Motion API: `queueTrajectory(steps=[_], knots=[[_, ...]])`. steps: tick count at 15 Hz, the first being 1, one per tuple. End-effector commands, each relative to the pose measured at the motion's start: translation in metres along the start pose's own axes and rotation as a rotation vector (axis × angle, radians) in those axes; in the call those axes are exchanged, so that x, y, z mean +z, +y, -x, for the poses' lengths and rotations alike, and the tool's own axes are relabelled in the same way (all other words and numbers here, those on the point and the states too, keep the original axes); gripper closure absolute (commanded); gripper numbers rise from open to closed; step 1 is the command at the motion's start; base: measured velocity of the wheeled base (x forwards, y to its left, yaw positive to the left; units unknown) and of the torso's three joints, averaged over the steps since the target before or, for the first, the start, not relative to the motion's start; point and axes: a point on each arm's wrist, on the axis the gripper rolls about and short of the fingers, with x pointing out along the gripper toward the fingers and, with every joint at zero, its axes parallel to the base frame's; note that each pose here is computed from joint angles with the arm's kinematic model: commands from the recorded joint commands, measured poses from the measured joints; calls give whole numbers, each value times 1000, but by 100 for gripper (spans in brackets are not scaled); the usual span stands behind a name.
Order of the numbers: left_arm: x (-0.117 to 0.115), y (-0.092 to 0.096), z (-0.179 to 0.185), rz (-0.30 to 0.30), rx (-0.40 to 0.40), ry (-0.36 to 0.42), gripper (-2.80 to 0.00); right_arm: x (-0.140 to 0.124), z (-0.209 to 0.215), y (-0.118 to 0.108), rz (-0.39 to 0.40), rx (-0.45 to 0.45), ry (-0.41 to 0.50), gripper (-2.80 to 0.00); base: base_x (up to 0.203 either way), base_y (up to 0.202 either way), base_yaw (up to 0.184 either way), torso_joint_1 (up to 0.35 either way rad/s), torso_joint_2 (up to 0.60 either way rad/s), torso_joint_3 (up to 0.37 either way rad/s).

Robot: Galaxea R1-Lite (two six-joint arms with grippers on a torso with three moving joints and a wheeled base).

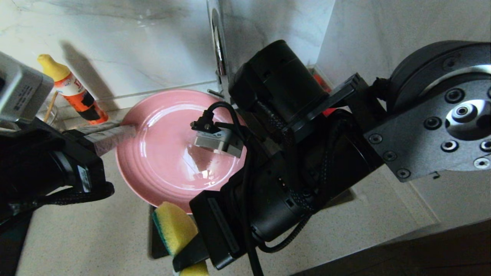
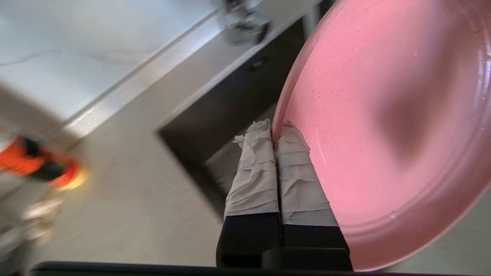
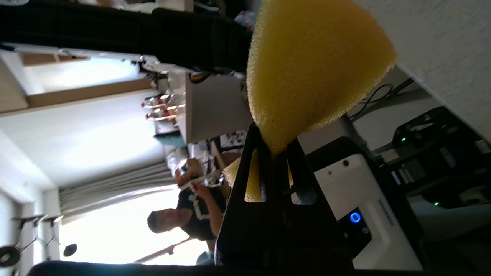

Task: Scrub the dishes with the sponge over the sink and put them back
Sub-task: Wipe the plate

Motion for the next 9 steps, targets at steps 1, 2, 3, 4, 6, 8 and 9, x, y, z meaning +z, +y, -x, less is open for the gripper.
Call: queueTrajectory(steps=[1,2,3,4,6,8,9], knots=[[-3,0,-1,-10,34,30,0,2,-1,0,7,0,-16,0,0,0,0,0,0,0],[-3,0,-1,-19,52,38,0,2,-2,0,8,-8,-23,0,0,0,0,0,0,0],[-3,0,0,-38,70,44,0,4,-6,-3,7,-18,-26,0,0,0,0,0,0,0],[-2,-1,1,-56,77,46,0,5,-9,-5,7,-27,-31,0,0,0,0,0,0,0],[-4,-6,2,-76,58,47,0,7,-19,-10,5,-48,-35,0,0,0,0,0,0,0],[-7,-8,3,-91,69,59,0,11,-31,-18,4,-101,-60,0,0,0,0,0,0,0],[-8,-8,4,-92,67,61,0,11,-33,-18,6,-104,-64,0,0,0,0,0,0,0]])
